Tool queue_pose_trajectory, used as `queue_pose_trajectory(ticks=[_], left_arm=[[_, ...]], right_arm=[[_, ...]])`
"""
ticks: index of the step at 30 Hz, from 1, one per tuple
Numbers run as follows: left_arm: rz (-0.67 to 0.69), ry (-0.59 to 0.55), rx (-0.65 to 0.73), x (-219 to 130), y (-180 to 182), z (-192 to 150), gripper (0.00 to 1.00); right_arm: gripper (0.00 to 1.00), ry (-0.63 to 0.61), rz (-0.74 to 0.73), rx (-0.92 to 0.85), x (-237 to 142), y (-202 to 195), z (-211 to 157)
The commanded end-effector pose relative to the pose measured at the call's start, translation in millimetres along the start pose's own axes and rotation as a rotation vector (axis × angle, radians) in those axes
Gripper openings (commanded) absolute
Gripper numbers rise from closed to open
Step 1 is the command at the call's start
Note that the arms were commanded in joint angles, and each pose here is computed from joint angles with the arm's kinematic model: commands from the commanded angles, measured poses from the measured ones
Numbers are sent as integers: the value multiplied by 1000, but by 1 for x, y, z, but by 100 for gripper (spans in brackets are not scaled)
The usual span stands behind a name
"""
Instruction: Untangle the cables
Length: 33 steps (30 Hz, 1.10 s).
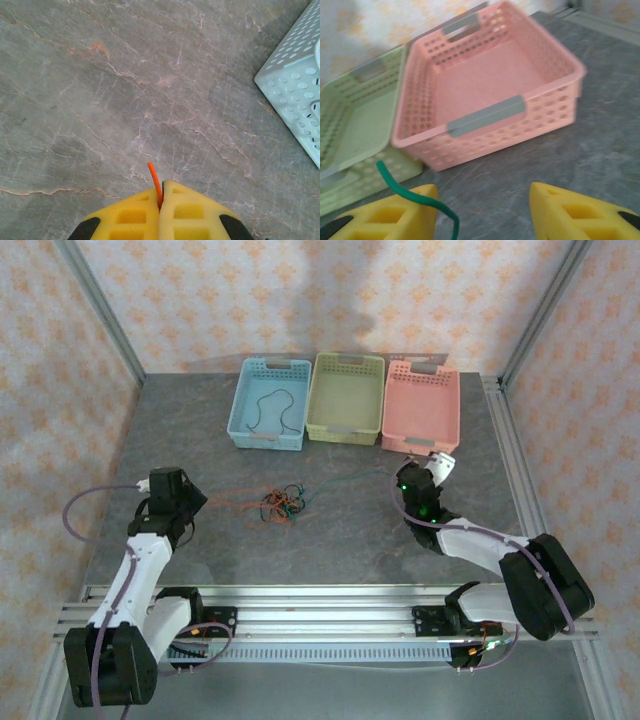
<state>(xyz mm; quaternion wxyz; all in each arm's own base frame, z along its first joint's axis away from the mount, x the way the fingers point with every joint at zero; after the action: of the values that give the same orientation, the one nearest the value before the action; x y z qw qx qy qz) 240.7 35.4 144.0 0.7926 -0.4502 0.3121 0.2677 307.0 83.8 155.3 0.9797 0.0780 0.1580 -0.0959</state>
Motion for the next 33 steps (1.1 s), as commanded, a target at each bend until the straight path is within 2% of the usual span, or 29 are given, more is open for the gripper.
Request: queue_pose_trajectory(ticks=[1,5,10,13,15,18,23,30,33], left_arm=[[-47,12,12,1,-11,0,0],[-14,-15,45,-2,-8,3,0],[-36,-37,31,-4,-3,0,0],[-46,-52,29,-7,-1,-1,0],[-54,-58,30,-8,-1,-1,0],[-54,-59,31,-8,-1,-1,0],[-51,-41,31,-7,-2,-3,0],[-48,-29,30,-6,-3,-4,0],[-52,-21,29,-5,-3,-5,0]], right_arm=[[50,-32,194,-51,-5,34,16],[51,-67,328,-170,-17,68,20],[56,-124,440,-252,-30,91,17],[67,-260,569,-286,-52,100,21],[73,-270,605,-253,-55,103,20],[73,-120,675,-317,-44,124,2],[67,119,826,-329,-23,165,-36],[57,433,772,-242,8,193,-75],[53,523,642,-198,24,196,-85]])
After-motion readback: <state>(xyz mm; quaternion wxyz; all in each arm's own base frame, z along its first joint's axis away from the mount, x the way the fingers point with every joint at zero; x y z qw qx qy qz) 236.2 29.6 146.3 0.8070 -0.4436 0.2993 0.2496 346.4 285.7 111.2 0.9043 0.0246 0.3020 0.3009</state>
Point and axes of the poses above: each hand's point on the last joint's axis, 136 mm out from that joint toward the fingers, its own x axis out along the fingers, its own y axis along the line the jaws close on, z = x × y, the point moved 5 cm from there along -x, back along the fingers, and after that the axes turned 14 degrees about -x, right-handed, at the moved point
